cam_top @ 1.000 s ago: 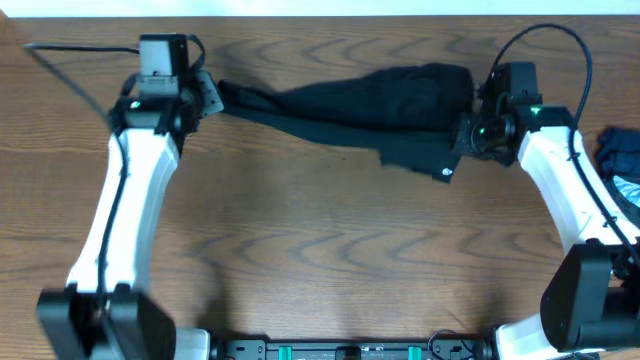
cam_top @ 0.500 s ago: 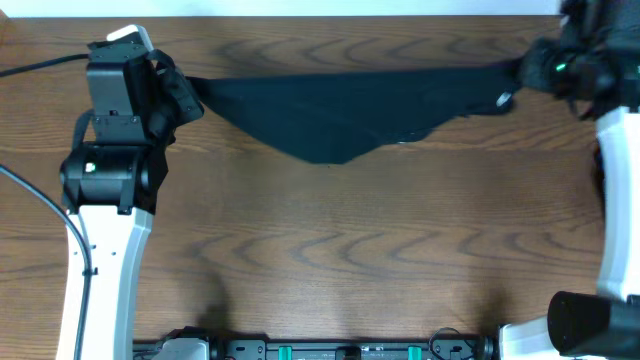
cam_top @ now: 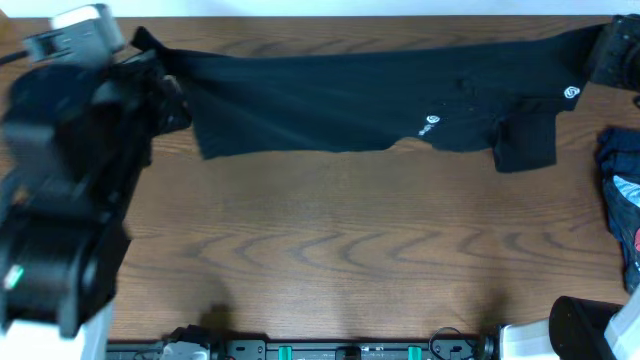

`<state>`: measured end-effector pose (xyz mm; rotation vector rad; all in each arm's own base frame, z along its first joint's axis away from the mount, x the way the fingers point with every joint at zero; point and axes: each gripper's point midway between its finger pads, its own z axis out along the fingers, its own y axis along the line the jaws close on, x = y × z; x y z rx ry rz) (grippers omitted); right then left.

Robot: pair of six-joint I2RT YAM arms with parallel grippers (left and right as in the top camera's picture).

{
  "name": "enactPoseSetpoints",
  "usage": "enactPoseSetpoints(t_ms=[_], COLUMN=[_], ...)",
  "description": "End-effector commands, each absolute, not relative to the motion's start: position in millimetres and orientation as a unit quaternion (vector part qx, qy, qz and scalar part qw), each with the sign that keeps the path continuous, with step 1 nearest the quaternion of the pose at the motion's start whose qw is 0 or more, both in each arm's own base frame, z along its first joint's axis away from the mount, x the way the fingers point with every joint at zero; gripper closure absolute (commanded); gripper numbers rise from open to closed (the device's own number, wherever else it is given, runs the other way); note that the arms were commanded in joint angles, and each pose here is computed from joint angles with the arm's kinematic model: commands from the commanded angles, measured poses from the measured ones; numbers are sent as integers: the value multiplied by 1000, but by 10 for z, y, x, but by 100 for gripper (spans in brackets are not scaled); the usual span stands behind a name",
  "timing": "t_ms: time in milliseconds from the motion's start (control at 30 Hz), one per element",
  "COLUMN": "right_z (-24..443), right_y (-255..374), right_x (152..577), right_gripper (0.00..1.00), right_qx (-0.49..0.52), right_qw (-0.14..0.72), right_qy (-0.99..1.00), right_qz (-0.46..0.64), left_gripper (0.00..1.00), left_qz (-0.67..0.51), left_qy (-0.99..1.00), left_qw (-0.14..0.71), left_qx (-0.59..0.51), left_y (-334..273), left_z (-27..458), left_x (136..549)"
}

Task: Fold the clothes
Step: 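Lift the shirt with both grippers and swing it toward the back edge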

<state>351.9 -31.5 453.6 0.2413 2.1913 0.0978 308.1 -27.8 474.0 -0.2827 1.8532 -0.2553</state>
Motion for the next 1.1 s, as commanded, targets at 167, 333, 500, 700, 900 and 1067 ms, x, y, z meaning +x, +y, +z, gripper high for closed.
enactPoseSetpoints(t_ms=[167, 333, 500, 700, 900, 1067], right_z=[4881, 4640, 4309, 4155, 4596, 5017], right_y=[-370, -360, -318, -320, -346, -468], right_x=[3338, 3433, 3731, 4442, 4912, 5034], right_gripper=[99, 99, 99, 99, 99, 99], right_qx=[107, 112, 103, 103, 113, 111], right_qw=[497, 456, 409, 432, 533, 606], right_qy=[860, 882, 905, 891, 826, 774], right_qz=[29, 37, 59, 93, 146, 149], left_gripper=[94, 94, 94, 94, 94, 94], left_qz=[-100, -95, -81, -76, -82, -71], left_qy=[761, 785, 820, 822, 780, 758], left_qw=[630, 599, 553, 549, 603, 627], left_qx=[-118, -124, -125, -130, -145, -165], left_y=[-164, -199, -277, -355, -242, 6], left_z=[5228, 5022, 4663, 4394, 4573, 4665], left_x=[2690, 2904, 3392, 4172, 4577, 4700])
